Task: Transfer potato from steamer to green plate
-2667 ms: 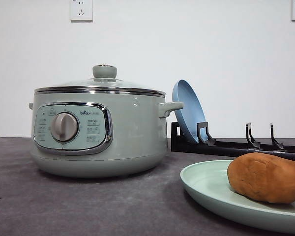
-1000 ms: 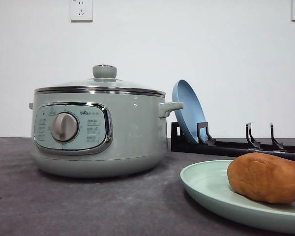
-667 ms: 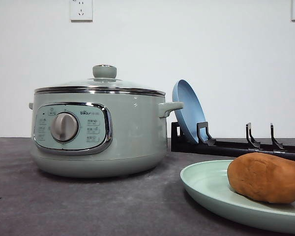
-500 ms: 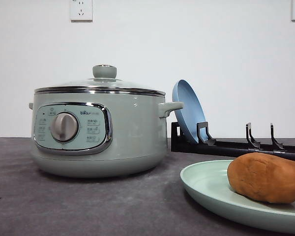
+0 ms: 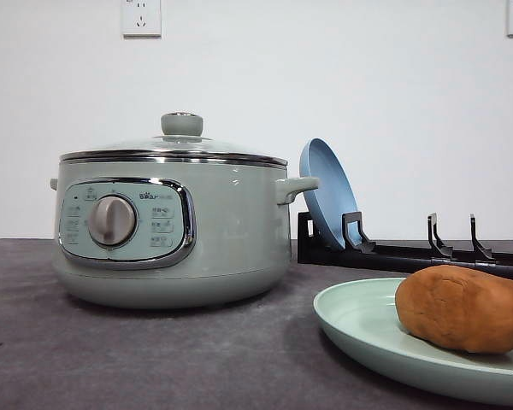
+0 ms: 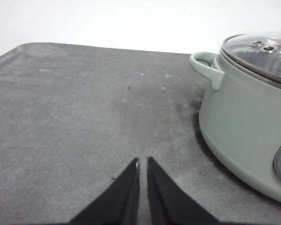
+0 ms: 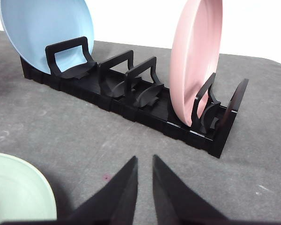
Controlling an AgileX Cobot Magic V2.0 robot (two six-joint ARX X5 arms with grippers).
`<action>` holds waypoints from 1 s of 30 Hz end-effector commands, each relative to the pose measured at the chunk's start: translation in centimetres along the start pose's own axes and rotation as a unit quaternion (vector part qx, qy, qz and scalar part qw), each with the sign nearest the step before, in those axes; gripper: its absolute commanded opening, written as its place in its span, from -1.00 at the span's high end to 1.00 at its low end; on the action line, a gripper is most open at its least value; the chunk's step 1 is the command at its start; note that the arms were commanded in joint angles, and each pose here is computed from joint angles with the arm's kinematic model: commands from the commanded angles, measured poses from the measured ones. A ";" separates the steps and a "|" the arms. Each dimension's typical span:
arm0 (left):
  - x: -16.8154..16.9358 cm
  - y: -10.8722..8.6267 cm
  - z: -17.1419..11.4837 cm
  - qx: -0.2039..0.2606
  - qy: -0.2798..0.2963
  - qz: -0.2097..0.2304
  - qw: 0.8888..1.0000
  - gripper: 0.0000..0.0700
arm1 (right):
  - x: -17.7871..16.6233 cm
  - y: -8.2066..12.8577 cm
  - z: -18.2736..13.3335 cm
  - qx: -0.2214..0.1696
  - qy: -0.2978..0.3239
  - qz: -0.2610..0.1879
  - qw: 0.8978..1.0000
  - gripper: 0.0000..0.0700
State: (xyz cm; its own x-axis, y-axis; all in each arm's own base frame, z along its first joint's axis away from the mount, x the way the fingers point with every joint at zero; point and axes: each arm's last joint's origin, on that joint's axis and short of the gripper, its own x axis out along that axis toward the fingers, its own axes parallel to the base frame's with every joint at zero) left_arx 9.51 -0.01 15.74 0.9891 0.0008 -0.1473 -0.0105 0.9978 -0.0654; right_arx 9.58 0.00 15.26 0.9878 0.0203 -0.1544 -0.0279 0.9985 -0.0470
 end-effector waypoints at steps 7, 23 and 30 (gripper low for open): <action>0.2 0.0 -0.5 -0.001 0.004 0.001 1.000 0.93 | 0.0 0.0 0.0 -0.002 -0.004 -0.002 1.000 0.86; 0.2 0.0 -0.5 -0.001 0.003 0.001 1.000 0.93 | 0.0 0.0 0.0 -0.002 -0.004 -0.002 1.000 0.86; 0.2 0.0 -0.5 -0.001 0.003 0.001 1.000 0.93 | 0.0 0.0 0.0 -0.002 -0.004 -0.002 1.000 0.86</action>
State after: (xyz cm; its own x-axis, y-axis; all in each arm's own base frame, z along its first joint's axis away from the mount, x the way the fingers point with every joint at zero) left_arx 9.51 -0.01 15.74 0.9891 0.0005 -0.1473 -0.0102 0.9978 -0.0655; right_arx 9.58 0.00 15.26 0.9878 0.0203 -0.1544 -0.0279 0.9985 -0.0470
